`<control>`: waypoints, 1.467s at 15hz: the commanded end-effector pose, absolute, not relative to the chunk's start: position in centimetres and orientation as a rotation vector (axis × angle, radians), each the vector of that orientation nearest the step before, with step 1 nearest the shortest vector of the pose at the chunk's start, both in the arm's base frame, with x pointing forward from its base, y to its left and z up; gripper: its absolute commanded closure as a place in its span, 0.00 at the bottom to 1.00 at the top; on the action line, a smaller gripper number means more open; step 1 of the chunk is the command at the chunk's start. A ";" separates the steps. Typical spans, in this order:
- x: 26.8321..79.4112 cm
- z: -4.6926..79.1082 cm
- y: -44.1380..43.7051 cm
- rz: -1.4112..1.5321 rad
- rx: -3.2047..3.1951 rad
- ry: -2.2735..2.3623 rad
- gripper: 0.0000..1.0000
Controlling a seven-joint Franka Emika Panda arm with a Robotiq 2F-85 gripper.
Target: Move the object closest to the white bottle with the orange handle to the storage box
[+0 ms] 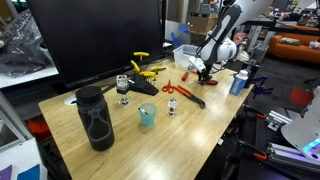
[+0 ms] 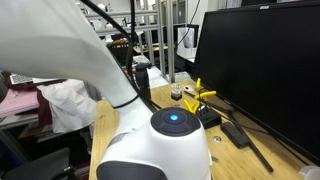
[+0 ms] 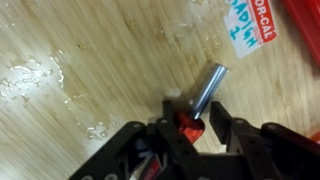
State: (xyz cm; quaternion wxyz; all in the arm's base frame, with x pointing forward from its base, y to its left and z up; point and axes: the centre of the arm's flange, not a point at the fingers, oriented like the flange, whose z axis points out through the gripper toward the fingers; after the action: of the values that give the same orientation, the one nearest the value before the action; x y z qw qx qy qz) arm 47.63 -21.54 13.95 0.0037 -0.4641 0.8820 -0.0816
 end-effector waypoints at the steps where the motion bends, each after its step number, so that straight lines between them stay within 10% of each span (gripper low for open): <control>1: 47.6 12.9 -22.1 -0.270 -1.463 2.741 0.88; 22: 48.4 19.9 -14.3 -0.344 -2.077 2.273 0.92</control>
State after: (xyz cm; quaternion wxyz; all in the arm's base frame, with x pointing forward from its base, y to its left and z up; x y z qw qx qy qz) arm 49.06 -15.00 18.53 0.0282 -0.6305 0.7699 -0.0942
